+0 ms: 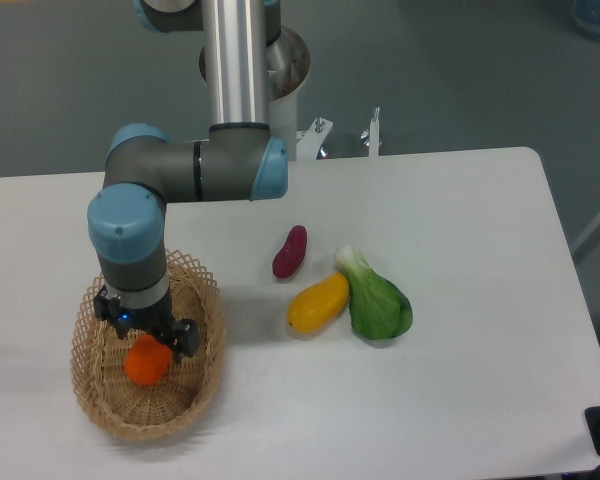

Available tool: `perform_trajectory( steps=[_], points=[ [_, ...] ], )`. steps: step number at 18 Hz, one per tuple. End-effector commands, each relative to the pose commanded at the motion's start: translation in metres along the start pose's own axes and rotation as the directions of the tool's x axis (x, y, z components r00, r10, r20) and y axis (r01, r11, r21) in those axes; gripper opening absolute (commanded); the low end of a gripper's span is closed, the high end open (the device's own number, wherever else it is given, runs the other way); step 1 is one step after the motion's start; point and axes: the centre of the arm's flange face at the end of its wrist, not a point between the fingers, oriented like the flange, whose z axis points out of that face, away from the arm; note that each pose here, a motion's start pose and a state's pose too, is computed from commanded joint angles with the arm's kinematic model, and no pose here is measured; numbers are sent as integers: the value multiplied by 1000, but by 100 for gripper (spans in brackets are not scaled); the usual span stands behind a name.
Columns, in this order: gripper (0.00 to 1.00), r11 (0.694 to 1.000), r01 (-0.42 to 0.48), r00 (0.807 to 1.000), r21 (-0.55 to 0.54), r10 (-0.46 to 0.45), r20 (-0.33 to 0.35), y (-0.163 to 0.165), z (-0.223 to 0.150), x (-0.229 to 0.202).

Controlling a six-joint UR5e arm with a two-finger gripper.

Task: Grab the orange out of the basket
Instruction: 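Close the gripper around the orange inside the basket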

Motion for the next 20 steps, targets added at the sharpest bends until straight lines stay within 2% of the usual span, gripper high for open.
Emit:
perform_trajectory(
  steps=[11, 15, 20],
  points=[
    [100, 1000, 12, 1000, -27, -12, -10, -11, 26, 11],
    [86, 999, 25, 1000, -27, -25, 6, -11, 24, 10],
    [62, 999, 36, 999, -24, -35, 13, -11, 21, 10]
  ],
)
